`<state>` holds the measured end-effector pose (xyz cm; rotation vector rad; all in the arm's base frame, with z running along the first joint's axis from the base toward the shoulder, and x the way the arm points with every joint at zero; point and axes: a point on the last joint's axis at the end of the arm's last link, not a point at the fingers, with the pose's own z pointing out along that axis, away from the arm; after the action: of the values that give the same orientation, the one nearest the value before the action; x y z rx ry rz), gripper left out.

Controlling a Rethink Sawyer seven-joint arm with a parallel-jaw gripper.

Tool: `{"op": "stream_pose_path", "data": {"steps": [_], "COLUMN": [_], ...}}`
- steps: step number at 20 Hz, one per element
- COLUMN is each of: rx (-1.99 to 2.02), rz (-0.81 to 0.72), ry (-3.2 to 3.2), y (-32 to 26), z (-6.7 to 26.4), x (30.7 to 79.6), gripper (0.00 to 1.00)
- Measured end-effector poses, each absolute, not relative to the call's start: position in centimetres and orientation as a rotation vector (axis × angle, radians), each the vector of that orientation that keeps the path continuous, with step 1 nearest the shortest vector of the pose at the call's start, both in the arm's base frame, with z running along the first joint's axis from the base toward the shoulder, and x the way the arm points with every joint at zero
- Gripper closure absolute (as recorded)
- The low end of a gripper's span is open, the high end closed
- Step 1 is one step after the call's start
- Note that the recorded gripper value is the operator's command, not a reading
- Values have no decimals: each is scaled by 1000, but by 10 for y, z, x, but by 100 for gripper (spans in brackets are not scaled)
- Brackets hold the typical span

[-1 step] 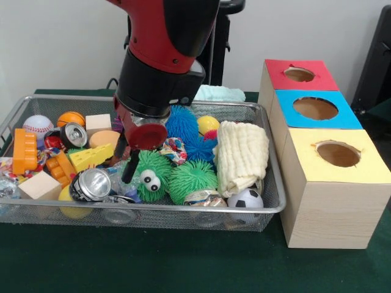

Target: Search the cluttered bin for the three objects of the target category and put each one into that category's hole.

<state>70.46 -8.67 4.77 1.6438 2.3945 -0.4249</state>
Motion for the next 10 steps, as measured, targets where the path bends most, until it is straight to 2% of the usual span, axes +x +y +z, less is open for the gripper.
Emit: {"op": "stream_pose_path", "data": {"steps": [10], "rx": [1586], "rz": [-423], "ry": [2371], "y": [-90], "z": [23], "x": [704], "gripper": [0]}}
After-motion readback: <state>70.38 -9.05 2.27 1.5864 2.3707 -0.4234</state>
